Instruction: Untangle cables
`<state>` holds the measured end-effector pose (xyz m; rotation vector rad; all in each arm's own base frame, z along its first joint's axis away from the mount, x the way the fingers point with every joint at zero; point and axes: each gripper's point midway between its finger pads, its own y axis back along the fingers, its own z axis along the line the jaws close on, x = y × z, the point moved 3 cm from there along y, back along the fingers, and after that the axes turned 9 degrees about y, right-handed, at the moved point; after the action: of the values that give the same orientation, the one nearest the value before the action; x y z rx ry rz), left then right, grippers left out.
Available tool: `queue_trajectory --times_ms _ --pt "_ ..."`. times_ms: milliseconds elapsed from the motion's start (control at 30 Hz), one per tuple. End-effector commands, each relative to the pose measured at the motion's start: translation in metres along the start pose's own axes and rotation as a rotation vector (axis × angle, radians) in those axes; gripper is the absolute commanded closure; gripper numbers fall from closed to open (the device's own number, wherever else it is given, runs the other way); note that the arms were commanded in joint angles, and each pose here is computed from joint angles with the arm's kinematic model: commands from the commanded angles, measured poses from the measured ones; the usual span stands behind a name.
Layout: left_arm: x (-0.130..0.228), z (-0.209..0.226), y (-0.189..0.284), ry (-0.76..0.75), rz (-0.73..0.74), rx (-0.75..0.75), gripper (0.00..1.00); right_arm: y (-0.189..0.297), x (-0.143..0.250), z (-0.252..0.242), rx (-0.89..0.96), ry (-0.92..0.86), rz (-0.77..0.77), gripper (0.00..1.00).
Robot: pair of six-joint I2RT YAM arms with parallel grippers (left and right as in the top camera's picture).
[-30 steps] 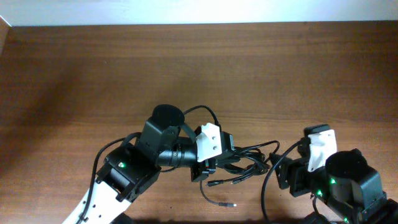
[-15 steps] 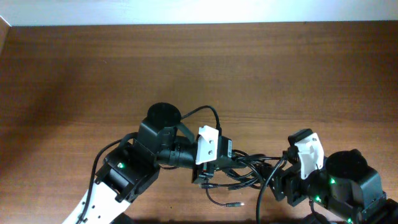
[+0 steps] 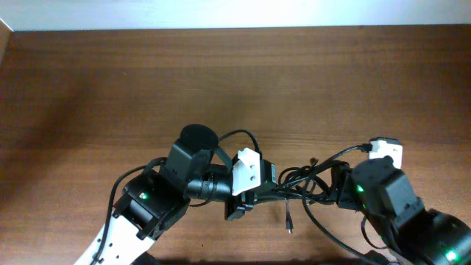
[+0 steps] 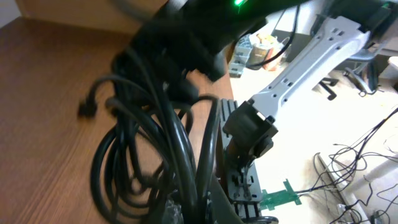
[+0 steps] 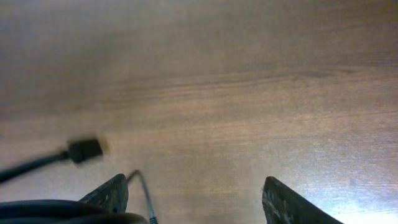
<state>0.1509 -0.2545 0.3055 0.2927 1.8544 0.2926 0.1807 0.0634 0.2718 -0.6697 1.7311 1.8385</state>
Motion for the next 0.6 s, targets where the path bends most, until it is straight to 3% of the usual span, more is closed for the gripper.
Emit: queue_trajectory --times_ms 0,133,467,567 --pt "0.005 0.001 0.005 0.031 0.029 -0.057 1.0 0.014 -0.012 -0.019 0.07 -0.084 -0.117 0.32" --pt "0.005 0.006 0.005 0.029 0.033 -0.09 1.0 0.021 -0.003 0.001 -0.101 -0.028 -0.077 0.24" --pt "0.002 0.01 0.005 0.012 0.023 -0.119 1.0 0.031 0.01 0.041 -0.389 0.309 -0.031 0.23" --pt "-0.013 -0.012 0.005 -0.047 -0.047 0.041 1.0 0.032 0.001 0.044 -0.391 0.335 -0.083 0.23"
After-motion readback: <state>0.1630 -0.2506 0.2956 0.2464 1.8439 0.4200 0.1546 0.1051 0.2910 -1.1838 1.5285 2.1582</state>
